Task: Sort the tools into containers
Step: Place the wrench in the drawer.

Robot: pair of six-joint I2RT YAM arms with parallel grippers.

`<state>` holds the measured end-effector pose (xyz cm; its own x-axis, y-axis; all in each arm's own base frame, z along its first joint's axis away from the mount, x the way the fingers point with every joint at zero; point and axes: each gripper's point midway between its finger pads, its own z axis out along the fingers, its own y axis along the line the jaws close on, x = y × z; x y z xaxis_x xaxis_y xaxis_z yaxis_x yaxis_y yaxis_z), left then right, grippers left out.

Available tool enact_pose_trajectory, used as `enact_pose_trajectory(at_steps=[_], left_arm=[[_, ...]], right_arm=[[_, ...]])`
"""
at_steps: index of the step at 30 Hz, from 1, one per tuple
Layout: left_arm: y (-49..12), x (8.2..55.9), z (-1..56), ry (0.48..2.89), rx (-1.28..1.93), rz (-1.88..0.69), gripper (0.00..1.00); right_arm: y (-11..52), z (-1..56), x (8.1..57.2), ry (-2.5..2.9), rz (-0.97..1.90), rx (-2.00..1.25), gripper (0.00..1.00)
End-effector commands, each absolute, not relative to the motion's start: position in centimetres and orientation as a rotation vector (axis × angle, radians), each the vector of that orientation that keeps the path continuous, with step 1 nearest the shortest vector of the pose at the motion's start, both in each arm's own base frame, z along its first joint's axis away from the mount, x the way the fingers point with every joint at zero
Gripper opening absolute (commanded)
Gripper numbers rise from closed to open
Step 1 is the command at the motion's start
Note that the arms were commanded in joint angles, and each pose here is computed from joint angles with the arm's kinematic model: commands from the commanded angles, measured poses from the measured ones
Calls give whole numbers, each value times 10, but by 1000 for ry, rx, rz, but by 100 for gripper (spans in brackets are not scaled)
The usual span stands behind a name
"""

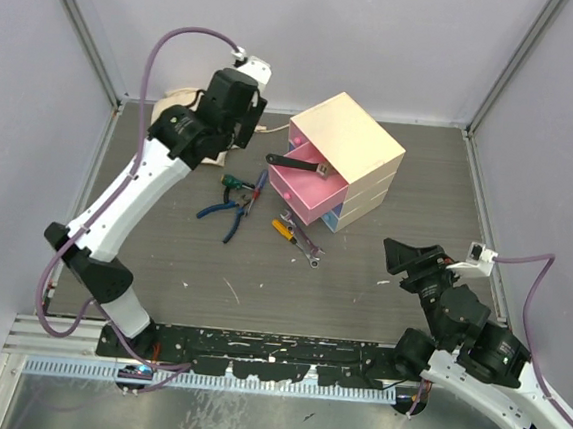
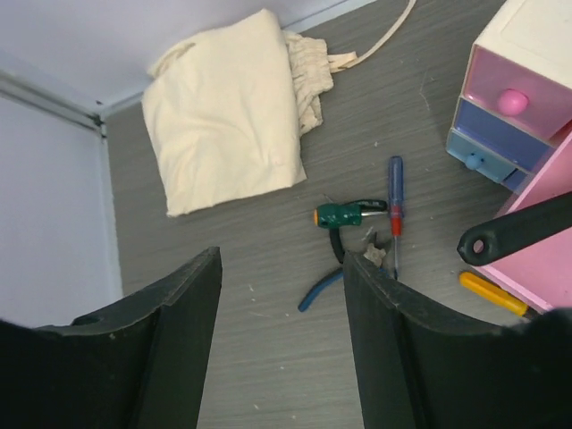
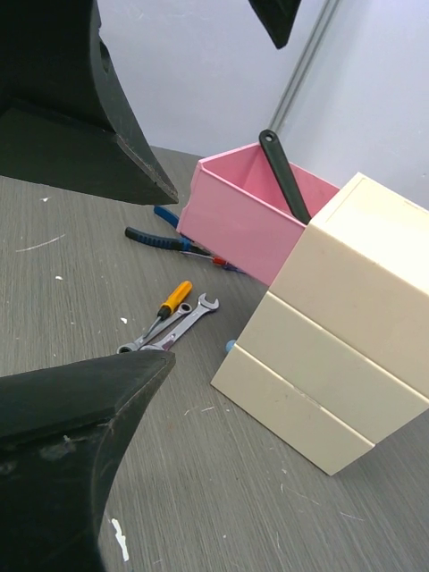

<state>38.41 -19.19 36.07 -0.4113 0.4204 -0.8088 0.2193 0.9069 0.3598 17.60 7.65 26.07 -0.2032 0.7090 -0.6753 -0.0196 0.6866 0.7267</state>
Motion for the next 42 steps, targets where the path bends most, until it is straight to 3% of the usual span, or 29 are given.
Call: enact_pose_trajectory(at_steps=[1,16,42], left_arm=[[-200,373,353,2072,283,-29,57],[-236,382,319,2181,266,-342,43],[-271,388,282,2275,303,-492,28]], right_arm=[[86,268,181,1639,768,582,70],[88,268,179,1637,797,578,70],[84,268,177,1631,792,583,71]])
